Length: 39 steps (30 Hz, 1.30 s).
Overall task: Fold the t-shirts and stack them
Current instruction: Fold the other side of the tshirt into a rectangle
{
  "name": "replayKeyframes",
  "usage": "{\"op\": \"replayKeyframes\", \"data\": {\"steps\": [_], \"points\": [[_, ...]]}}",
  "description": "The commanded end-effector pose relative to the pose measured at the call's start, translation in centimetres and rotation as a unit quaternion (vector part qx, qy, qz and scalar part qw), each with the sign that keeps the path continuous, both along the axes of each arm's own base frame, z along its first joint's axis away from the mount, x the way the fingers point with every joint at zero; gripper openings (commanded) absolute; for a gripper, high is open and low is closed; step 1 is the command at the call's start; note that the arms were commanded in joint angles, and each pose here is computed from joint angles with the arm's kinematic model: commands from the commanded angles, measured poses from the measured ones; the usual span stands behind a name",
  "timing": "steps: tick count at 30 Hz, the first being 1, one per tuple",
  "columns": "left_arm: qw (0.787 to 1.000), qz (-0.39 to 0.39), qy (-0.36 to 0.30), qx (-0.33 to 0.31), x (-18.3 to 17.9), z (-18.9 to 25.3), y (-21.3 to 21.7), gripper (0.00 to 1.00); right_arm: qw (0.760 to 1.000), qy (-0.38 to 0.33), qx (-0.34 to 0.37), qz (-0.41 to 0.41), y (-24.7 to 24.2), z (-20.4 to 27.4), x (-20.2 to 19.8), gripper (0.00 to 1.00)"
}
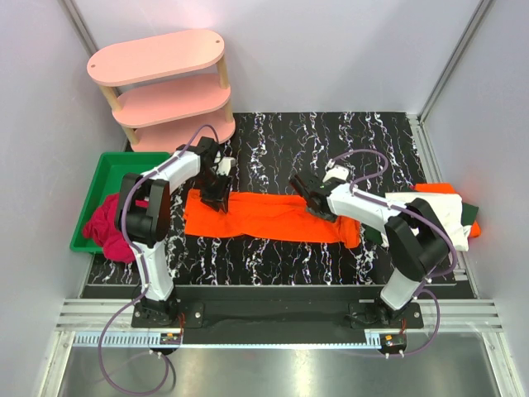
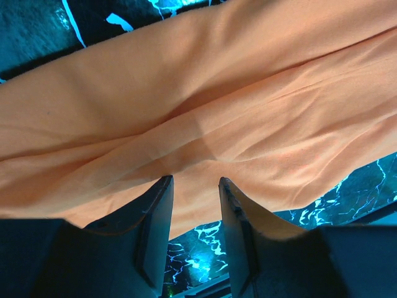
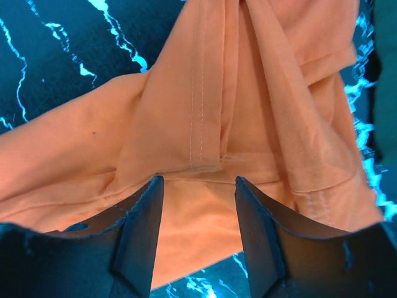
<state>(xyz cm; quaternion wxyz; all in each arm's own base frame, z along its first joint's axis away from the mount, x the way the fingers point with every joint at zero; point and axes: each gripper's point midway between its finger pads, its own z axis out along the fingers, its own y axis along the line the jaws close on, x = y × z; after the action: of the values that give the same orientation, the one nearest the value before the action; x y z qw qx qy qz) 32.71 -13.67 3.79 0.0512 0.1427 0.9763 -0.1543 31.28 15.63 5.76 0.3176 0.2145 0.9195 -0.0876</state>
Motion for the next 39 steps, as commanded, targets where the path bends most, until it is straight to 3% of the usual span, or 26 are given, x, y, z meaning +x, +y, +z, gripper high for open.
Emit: {"op": "replayKeyframes", "data": {"steps": [1,10,23,39], "points": [[1.000,-0.001,-0.013,-0.024,0.5,0.8,-1.0,0.40,0.996,-0.038,0.047,-0.060,0.3,-0.6,0.5,0.56],[1.000,0.000,-0.009,-0.021,0.3,0.6,-0.9,0.40,0.992,-0.066,0.064,-0.090,-0.1,-1.5,0.6,0.54],[1.000,-0.001,-0.012,-0.027,0.7,0.8,-1.4,0.40,0.983,-0.133,0.091,-0.082,-1.0,3.7,0.8,0.54],[1.000,-0.003,-0.010,-0.018,0.7,0.4,-1.3,0.40,0.990,-0.086,0.062,-0.089,-1.4,-0.3,1.0,0.53]]}}
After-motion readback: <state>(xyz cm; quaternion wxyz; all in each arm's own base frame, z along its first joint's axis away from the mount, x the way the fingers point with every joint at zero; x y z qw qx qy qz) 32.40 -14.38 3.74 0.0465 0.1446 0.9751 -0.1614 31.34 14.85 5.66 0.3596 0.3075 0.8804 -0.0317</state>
